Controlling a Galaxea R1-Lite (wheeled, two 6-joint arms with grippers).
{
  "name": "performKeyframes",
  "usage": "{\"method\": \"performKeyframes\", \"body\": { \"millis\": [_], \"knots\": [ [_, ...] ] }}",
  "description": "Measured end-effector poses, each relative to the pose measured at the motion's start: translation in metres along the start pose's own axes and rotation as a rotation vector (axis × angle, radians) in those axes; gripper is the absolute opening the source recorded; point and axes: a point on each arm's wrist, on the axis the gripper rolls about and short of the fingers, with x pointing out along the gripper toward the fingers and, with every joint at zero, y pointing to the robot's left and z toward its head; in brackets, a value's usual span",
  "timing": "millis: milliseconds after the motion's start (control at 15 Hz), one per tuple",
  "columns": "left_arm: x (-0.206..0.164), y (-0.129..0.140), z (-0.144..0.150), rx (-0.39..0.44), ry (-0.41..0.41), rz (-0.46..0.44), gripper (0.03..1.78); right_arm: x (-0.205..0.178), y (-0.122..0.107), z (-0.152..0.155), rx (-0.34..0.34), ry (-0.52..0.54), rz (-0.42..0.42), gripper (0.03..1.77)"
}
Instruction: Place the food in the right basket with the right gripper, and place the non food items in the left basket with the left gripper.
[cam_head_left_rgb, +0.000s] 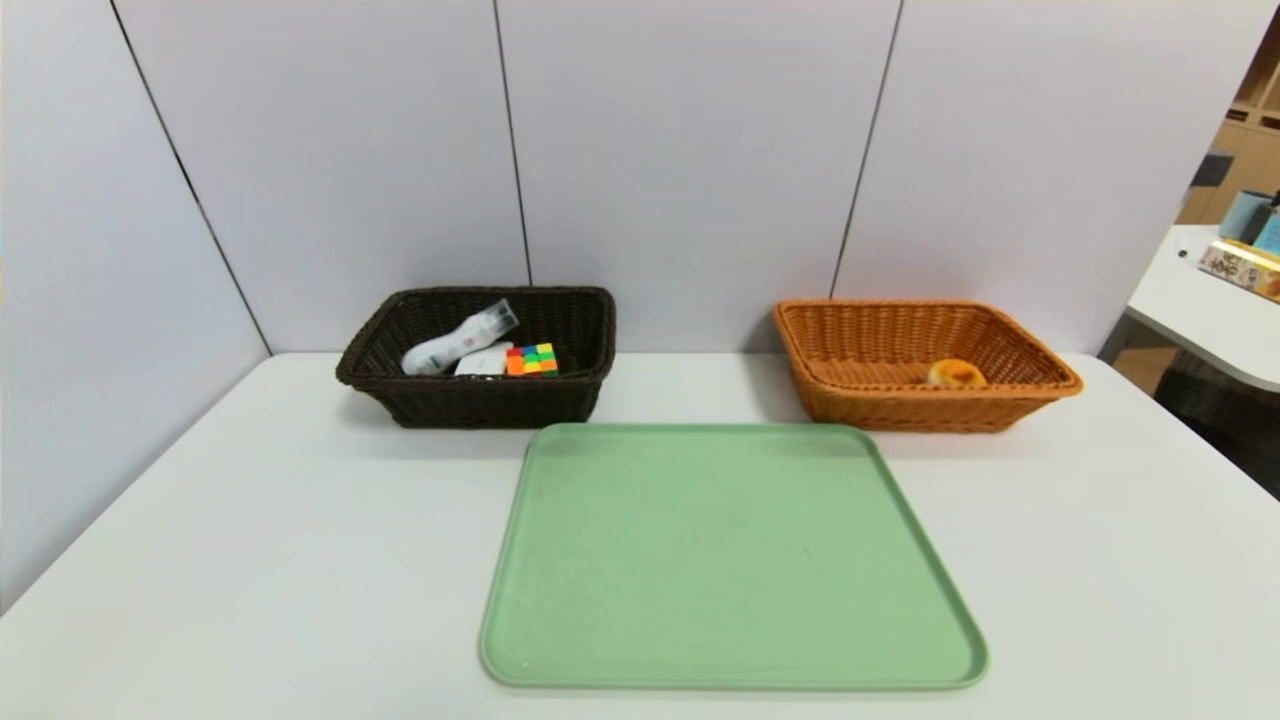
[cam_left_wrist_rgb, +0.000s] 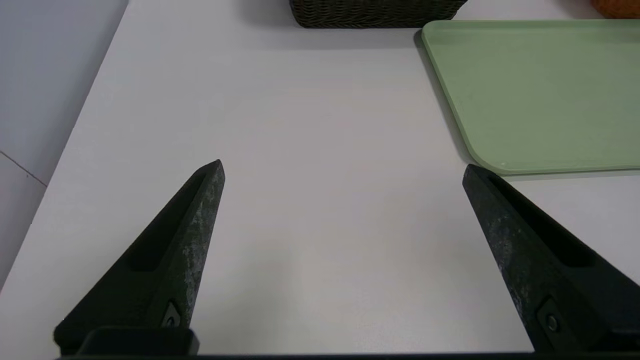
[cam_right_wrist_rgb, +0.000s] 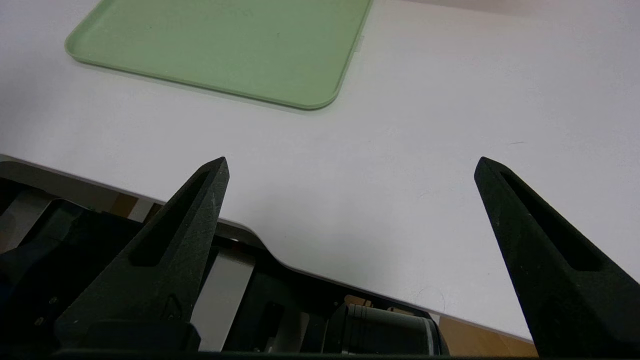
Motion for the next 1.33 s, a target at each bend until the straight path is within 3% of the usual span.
{"method": "performKeyframes", "body": {
  "millis": [267, 600, 933, 1333],
  "knots": [
    [-0.005, 0.000, -0.006, 0.009, -0.023, -0.006, 1.69, -0.005, 0.008, -0.012, -0.003, -0.044, 0.024, 1.70],
    [-0.006, 0.001, -0.029, 0.020, -0.050, 0.007, 1.69, 0.002, 0.010, -0.042, -0.081, -0.106, -0.004, 1.70],
    [0.000, 0.003, -0.063, 0.151, -0.134, 0.000, 1.69, 0.020, 0.006, -0.063, -0.108, -0.227, -0.085, 1.70],
    [0.021, 0.007, -0.093, 0.193, -0.240, 0.010, 1.69, 0.072, -0.010, -0.085, -0.119, -0.323, -0.216, 1.70]
  ]
}}
